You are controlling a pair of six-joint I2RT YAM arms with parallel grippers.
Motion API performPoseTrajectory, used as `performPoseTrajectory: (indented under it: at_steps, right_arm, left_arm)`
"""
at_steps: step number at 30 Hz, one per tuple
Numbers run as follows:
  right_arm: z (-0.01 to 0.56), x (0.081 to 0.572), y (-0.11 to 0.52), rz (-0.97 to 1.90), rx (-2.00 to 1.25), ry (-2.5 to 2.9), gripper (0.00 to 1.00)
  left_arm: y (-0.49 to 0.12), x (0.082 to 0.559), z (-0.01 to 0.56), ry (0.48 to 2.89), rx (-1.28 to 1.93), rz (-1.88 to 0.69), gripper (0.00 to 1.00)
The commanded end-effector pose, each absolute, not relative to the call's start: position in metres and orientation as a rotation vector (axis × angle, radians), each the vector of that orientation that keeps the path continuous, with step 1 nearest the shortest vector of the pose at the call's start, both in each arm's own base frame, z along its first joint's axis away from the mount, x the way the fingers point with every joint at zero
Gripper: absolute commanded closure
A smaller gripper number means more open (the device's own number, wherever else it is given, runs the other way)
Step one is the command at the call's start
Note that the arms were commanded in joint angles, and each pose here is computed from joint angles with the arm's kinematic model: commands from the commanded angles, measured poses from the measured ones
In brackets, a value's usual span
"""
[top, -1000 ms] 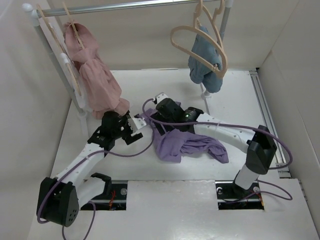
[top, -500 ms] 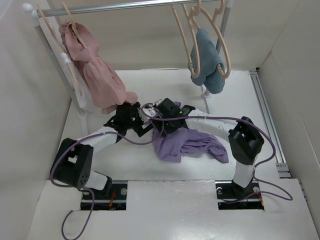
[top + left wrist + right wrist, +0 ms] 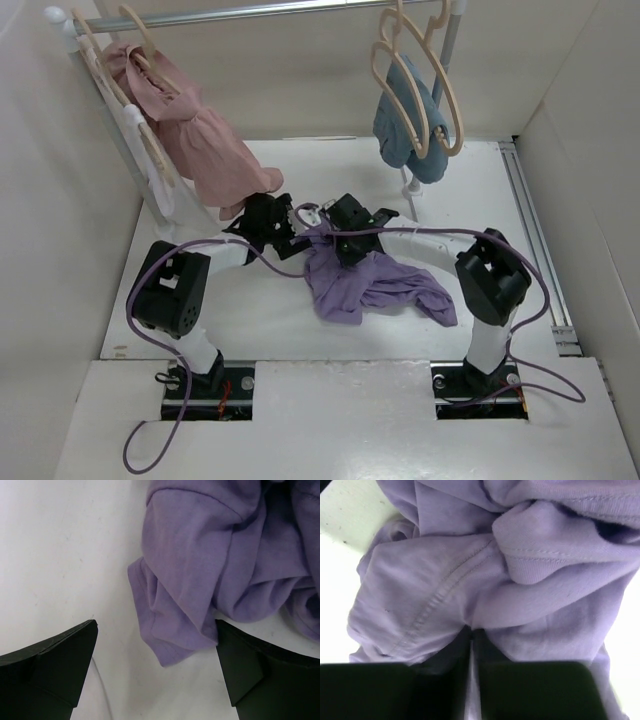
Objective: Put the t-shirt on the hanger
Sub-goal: Move the tshirt to the center of the board
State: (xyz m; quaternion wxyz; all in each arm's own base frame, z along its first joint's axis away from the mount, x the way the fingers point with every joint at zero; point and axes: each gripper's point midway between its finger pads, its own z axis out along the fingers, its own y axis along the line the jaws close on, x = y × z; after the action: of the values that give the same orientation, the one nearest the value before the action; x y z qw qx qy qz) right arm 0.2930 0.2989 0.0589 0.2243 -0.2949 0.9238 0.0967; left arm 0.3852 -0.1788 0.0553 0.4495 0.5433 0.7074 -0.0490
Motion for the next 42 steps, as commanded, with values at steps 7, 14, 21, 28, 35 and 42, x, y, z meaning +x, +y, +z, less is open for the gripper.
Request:
performPoseTrajectory:
  at_steps: [7,14,21,28,35,42]
  right_arm:
    - [0.101,0.302,0.273,0.526,-0.747,2.428,1.0]
    - [0.096,0.295,0.186,0.373,-0.518,2.529,1.0]
    - [0.111,0.29,0.095,0.264,-0.169,2.56,1.0]
    - [0.105,0.289,0.034,0.172,0.119,2.593,0.78]
    - [0.127,0.301,0.055,0.251,0.083,2.519,0.04]
    - [0.131,0.291,0.085,0.316,0.04,2.507,0.0]
  left_arm:
    - [-0.177,0.427,0.093,1.722,1.205,-0.091,0.0]
    - [-0.157,0.449,0.097,1.77,1.097,0.061,0.0]
    - [-0.162,0.465,0.12,1.736,1.038,0.065,0.0]
    - [-0.18,0.462,0.127,1.722,1.089,0.079,0.0]
    - [-0.21,0.418,0.148,1.656,1.19,-0.119,0.0]
    - [-0.218,0.334,0.13,1.535,1.517,-0.282,0.0]
